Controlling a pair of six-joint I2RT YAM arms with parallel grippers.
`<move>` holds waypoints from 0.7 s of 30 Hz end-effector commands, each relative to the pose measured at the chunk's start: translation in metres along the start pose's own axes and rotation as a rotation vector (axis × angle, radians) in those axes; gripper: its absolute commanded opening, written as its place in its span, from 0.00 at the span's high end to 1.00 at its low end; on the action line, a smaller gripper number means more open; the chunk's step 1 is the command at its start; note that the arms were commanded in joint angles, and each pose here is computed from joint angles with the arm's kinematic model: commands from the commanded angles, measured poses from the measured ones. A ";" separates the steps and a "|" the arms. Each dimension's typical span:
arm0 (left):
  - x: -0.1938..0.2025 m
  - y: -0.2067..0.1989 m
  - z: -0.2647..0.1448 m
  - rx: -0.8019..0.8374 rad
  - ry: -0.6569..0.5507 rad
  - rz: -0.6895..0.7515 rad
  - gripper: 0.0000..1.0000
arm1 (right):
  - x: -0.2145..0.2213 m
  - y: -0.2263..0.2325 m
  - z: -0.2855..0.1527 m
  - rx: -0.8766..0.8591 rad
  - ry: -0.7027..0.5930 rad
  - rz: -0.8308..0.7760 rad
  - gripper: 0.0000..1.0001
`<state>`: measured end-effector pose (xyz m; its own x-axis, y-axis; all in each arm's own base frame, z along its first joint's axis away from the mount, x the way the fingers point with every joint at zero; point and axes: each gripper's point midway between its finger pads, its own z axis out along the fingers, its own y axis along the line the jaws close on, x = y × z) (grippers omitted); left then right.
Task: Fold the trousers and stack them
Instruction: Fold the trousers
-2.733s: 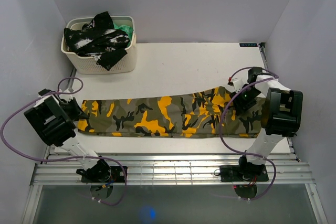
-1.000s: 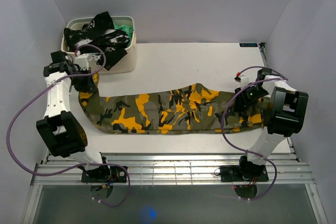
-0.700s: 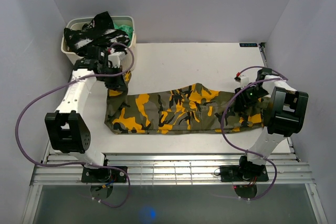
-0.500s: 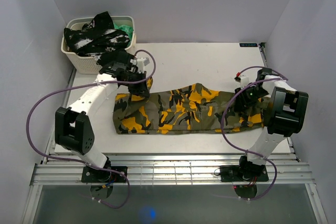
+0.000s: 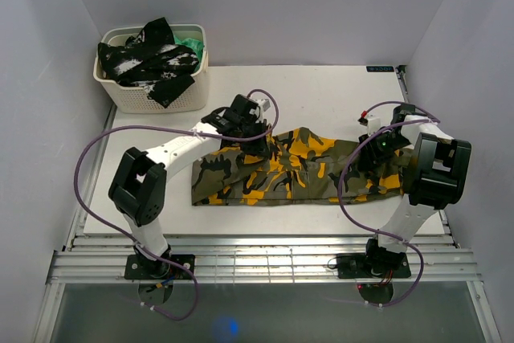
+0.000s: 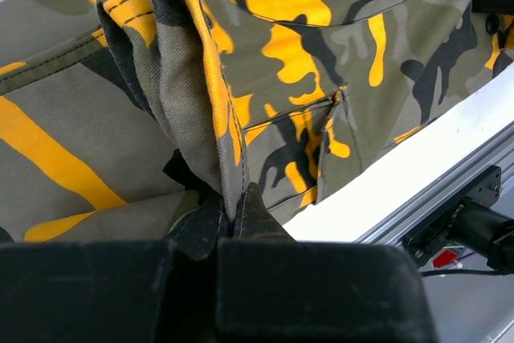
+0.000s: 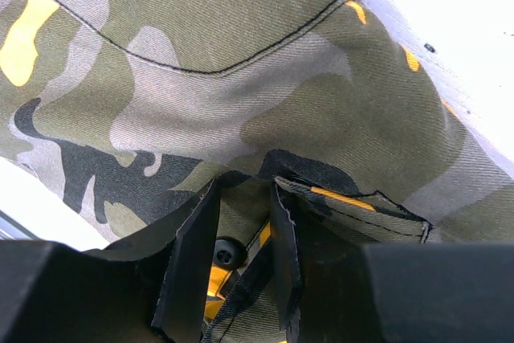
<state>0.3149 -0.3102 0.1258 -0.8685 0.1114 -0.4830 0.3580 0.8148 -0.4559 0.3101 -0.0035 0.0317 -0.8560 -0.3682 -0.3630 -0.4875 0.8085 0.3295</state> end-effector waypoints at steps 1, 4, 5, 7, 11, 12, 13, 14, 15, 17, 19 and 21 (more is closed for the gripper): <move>-0.013 -0.024 0.013 0.036 -0.058 -0.027 1.00 | -0.012 0.000 -0.003 -0.001 -0.028 -0.022 0.62; -0.002 -0.034 0.023 0.046 -0.036 -0.021 1.00 | -0.011 0.001 -0.001 -0.006 -0.025 -0.021 0.63; 0.001 -0.037 0.025 0.048 -0.031 -0.020 1.00 | -0.010 0.001 -0.001 -0.008 -0.023 -0.019 0.63; 0.010 -0.037 0.031 0.041 -0.008 -0.035 1.00 | -0.010 0.001 0.000 -0.008 -0.023 -0.023 0.63; 0.027 -0.047 0.037 0.058 0.026 -0.034 1.00 | -0.008 0.001 0.001 -0.010 -0.023 -0.025 0.63; 0.029 -0.049 0.038 0.062 0.030 -0.034 1.00 | -0.008 0.001 0.001 -0.010 -0.023 -0.023 0.63; 0.030 -0.052 0.038 0.069 0.030 -0.032 1.00 | -0.007 0.002 0.002 -0.015 -0.020 -0.023 0.64; 0.033 -0.059 0.038 0.081 0.027 -0.019 1.00 | -0.007 0.002 0.002 -0.014 -0.021 -0.024 0.64; 0.034 -0.063 0.038 0.086 0.028 -0.013 1.00 | -0.007 0.002 0.002 -0.016 -0.021 -0.025 0.63; 0.038 -0.073 0.040 0.104 0.035 0.002 1.00 | -0.010 0.004 0.000 -0.019 -0.029 -0.023 0.63; 0.040 -0.077 0.040 0.105 0.049 0.016 0.87 | -0.013 0.008 -0.002 -0.026 -0.036 -0.023 0.62; 0.027 -0.082 0.037 0.104 0.024 0.054 0.50 | -0.022 0.015 -0.007 -0.032 -0.061 -0.036 0.61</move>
<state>0.2659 -0.3776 0.0936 -0.8875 0.1748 -0.4263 0.3877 0.7831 -0.4862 0.3102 -0.0009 0.0322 -0.8547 -0.3680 -0.3662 -0.4902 0.8044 0.3357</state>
